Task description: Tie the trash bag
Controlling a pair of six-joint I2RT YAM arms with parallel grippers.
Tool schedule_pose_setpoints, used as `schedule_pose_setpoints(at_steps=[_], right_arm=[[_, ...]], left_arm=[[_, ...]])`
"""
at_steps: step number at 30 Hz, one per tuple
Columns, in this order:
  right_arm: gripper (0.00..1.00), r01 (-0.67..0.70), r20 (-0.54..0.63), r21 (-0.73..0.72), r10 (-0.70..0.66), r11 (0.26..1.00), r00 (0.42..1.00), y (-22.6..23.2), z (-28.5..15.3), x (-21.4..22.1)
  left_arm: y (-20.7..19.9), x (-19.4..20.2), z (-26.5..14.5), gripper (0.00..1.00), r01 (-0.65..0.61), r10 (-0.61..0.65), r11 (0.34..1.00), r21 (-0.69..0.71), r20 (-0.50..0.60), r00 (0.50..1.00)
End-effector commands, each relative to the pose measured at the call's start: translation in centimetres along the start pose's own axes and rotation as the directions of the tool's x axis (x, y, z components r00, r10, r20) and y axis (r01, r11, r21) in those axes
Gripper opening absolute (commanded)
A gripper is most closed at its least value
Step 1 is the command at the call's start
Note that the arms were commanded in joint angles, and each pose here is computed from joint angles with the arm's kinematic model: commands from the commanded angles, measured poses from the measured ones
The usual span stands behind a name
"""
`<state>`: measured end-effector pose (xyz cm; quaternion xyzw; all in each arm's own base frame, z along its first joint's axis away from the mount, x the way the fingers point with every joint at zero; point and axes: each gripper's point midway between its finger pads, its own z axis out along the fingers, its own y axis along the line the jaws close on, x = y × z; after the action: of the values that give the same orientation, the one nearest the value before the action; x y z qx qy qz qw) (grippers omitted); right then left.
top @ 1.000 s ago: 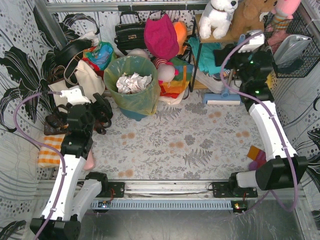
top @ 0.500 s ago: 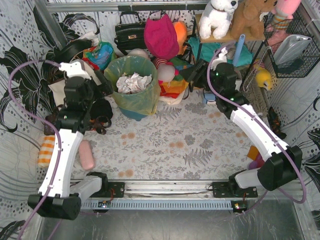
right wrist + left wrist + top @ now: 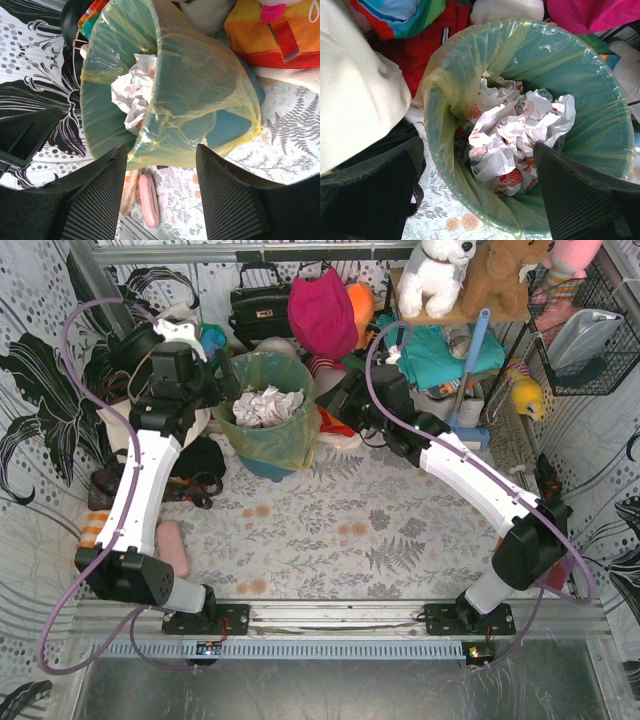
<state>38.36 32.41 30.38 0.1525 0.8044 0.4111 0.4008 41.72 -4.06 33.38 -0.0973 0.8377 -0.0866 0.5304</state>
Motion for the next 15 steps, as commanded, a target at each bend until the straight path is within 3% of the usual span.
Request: schedule_pose_setpoints(at_steps=[1,5,15], right_arm=[[0.54,-0.024,0.022,0.081,0.022,0.996,1.0,0.3,0.3,0.0],[0.48,-0.01,0.024,0.108,0.008,0.994,1.0,0.9,0.7,0.6],[0.42,-0.008,-0.016,0.128,0.01,0.992,1.0,1.2,2.8,2.7]], left_arm=[[-0.2,-1.5,0.8,0.99,-0.075,0.075,0.997,0.021,0.002,0.997],[0.2,-1.9,2.3,0.9,-0.087,0.087,0.996,0.004,-0.022,0.996],[3.1,-3.2,5.0,0.71,-0.125,0.121,0.983,-0.134,-0.034,0.992]])
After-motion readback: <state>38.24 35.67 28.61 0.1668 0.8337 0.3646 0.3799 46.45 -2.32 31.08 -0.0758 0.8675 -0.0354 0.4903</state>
